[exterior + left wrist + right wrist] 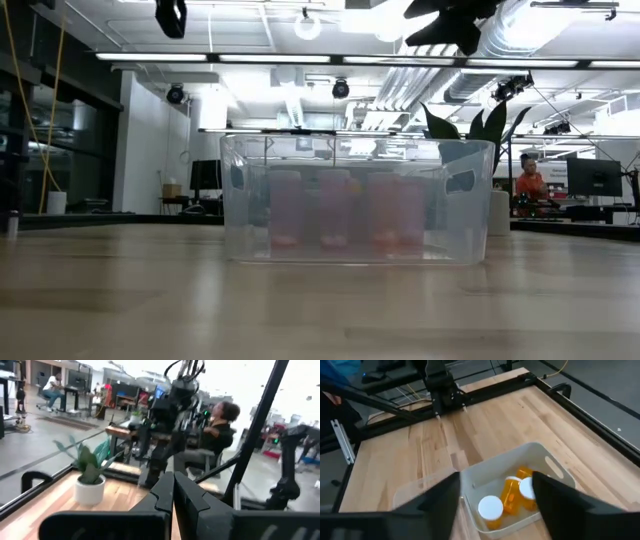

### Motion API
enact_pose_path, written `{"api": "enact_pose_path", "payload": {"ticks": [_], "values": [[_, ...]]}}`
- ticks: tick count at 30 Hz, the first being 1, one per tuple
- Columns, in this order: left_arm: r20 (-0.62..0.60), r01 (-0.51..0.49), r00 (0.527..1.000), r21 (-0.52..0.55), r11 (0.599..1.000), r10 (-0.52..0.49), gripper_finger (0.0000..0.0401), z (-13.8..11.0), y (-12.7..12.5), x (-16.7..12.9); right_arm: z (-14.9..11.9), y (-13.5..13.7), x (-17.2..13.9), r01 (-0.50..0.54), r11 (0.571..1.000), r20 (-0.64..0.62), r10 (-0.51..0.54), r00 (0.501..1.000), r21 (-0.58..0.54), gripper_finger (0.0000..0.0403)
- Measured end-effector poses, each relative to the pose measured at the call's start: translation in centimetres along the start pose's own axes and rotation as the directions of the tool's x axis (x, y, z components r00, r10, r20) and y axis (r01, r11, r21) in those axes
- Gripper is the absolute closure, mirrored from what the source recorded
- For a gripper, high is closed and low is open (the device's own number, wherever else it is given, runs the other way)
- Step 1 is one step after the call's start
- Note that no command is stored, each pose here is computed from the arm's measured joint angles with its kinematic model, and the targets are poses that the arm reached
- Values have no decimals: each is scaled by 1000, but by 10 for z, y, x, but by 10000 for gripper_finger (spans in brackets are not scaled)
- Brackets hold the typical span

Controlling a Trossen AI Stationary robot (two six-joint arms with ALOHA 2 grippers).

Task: Pick and place medicine bottles into bin by pill shape (circle, oval)
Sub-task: Return to Home Position

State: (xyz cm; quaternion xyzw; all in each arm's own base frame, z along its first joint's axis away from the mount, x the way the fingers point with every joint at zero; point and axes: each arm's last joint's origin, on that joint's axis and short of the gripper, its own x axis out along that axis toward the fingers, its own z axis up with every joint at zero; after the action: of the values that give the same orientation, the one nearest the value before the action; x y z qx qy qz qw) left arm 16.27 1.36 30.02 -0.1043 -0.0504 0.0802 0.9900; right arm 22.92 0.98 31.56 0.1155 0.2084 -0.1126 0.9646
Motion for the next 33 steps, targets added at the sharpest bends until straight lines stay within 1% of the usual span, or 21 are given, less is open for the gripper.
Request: {"api": "enact_pose_path", "payload": {"ticks": [2, 3, 5, 6, 7, 9, 11, 14, 17, 19, 21, 24, 26, 30, 33], "values": [[-35, -21, 999, 9, 1000, 21, 401, -2, 7, 0, 0, 0, 0, -4, 1000, 1, 4, 1000, 7, 222], [-49, -36, 998, 11, 999, 37, 401, -3, 11, -2, 0, 1, 0, -12, 1000, -3, 12, 1000, 10, 260], [-54, -54, 997, 13, 998, 54, 401, -1, 16, -6, 0, 2, 0, -54, 998, -13, 55, 998, 25, 349], [-62, -59, 996, 12, 998, 60, 401, 0, 18, -9, 0, 3, 0, -80, 996, -20, 81, 997, 27, 375], [-76, -66, 995, 12, 998, 67, 401, -1, 19, -12, 0, 3, 0, -98, 995, -25, 99, 995, 31, 384], [-109, -75, 991, 16, 997, 76, 401, -3, 19, -18, 1, 4, 0, -115, 992, -13, 116, 993, 47, 376], [-89, -66, 994, 4, 998, 67, 401, -9, 19, -24, 3, 5, 0, -122, 991, 1, 122, 992, 48, 379], [-15, -34, 999, -62, 998, 33, 401, -29, 20, -33, 6, 6, 0, -147, 989, 28, 146, 989, 9, 398], [58, -4, 998, -124, 992, 12, 401, -55, 22, -42, 8, 7, -1, -159, 986, 52, 161, 986, -42, 394], [90, -6, 996, -139, 990, 18, 401, -71, 23, -47, 9, 7, -1, -165, 983, 55, 170, 984, -76, 399], [93, -17, 995, -146, 989, 31, 401, -85, 24, -52, 8, 7, -1, -178, 980, 42, 183, 982, -90, 401], [98, -33, 994, -147, 989, 47, 401, -98, 26, -59, 6, 8, -1, -195, 979, 25, 197, 980, -60, 401], [91, -34, 995, -145, 989, 48, 401, -105, 28, -62, 6, 8, -1, -210, 977, 19, 210, 977, -38, 402], [-30, -68, 997, -124, 990, 65, 401, -119, 31, -66, 7, 7, -8, -238, 971, 23, 238, 971, 2, 402], [-85, -70, 995, -117, 991, 60, 401, -124, 33, -70, 7, 6, -18, -247, 968, 17, 246, 969, 52, 402]]}}
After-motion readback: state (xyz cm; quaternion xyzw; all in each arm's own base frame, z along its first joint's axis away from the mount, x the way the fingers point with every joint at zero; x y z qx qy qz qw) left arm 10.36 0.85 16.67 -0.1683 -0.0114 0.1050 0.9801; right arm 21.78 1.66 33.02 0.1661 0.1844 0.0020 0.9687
